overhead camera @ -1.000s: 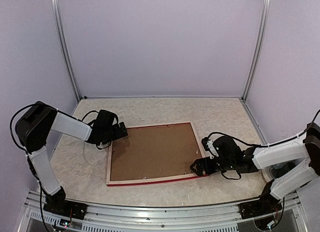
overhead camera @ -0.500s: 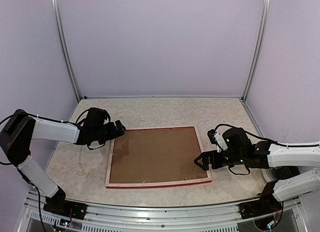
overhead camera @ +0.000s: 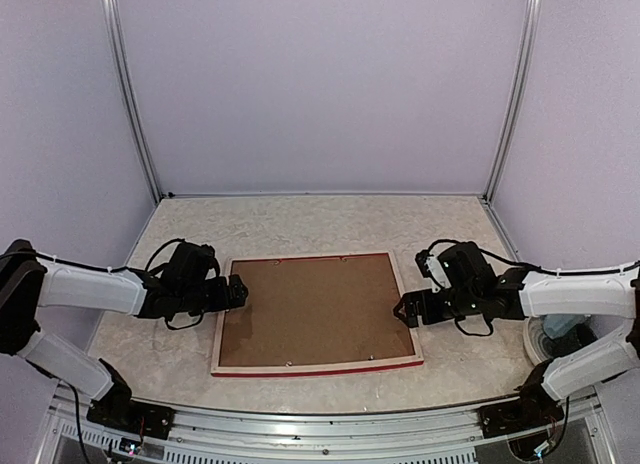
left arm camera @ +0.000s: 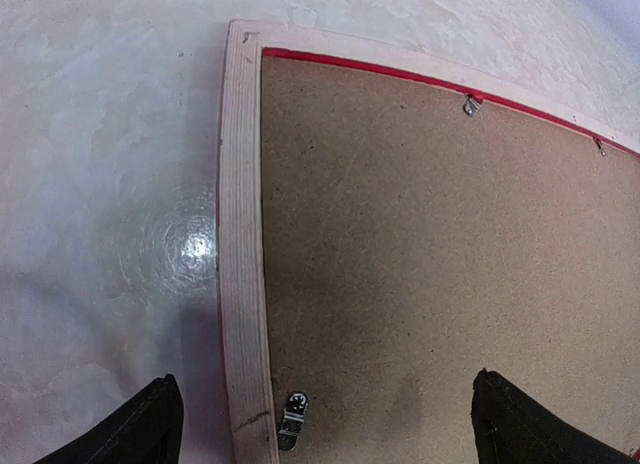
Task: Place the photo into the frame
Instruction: Rotate the fastener on the backboard, then press the fastener onto the backboard.
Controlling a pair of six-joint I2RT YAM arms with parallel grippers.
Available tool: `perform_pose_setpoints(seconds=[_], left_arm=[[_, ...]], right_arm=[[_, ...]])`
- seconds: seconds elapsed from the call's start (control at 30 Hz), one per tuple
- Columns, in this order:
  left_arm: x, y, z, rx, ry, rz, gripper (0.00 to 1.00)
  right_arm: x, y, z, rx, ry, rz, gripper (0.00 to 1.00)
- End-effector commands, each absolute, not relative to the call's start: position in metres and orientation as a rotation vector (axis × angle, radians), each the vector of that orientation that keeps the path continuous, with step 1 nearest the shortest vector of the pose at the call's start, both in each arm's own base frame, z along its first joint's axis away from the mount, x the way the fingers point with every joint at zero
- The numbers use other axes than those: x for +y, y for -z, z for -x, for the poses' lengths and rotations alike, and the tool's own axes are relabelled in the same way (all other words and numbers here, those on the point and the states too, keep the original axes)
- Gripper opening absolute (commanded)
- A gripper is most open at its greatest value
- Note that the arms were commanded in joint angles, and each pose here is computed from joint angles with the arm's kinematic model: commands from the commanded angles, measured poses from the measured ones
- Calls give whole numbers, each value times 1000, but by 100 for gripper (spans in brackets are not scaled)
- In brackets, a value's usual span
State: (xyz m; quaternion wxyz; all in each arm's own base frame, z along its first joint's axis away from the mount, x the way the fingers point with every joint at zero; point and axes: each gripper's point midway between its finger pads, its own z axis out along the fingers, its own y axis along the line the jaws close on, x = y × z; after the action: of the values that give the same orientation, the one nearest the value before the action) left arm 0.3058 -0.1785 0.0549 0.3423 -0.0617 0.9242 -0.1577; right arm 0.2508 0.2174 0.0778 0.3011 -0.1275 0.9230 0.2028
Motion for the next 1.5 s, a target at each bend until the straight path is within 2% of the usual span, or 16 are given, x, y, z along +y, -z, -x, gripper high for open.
perform_pose_setpoints(seconds=[0.0, 0.4, 0.53, 0.8, 0.97, 1.13, 1.47], left_arm=[[-173, -53, -298, 2394, 364, 107, 99], [-187, -61, -290, 2313, 415, -21, 99], [-189, -55, -286, 2307, 431, -50, 99], [-190, -44, -283, 2308, 449, -80, 99], [-190, -42, -283, 2314, 445, -88, 99], [-189, -42, -284, 2314, 445, -84, 99], [-187, -41, -285, 2321, 446, -70, 99]], right_arm=[[218, -77, -273, 2428, -444, 339, 95], [220, -54, -294, 2472, -324, 335, 76], [221, -50, -297, 2484, -302, 339, 67], [221, -34, -295, 2537, -276, 357, 61], [218, -25, -290, 2563, -263, 365, 53], [219, -16, -287, 2590, -263, 399, 49], [212, 5, -275, 2659, -216, 478, 46]])
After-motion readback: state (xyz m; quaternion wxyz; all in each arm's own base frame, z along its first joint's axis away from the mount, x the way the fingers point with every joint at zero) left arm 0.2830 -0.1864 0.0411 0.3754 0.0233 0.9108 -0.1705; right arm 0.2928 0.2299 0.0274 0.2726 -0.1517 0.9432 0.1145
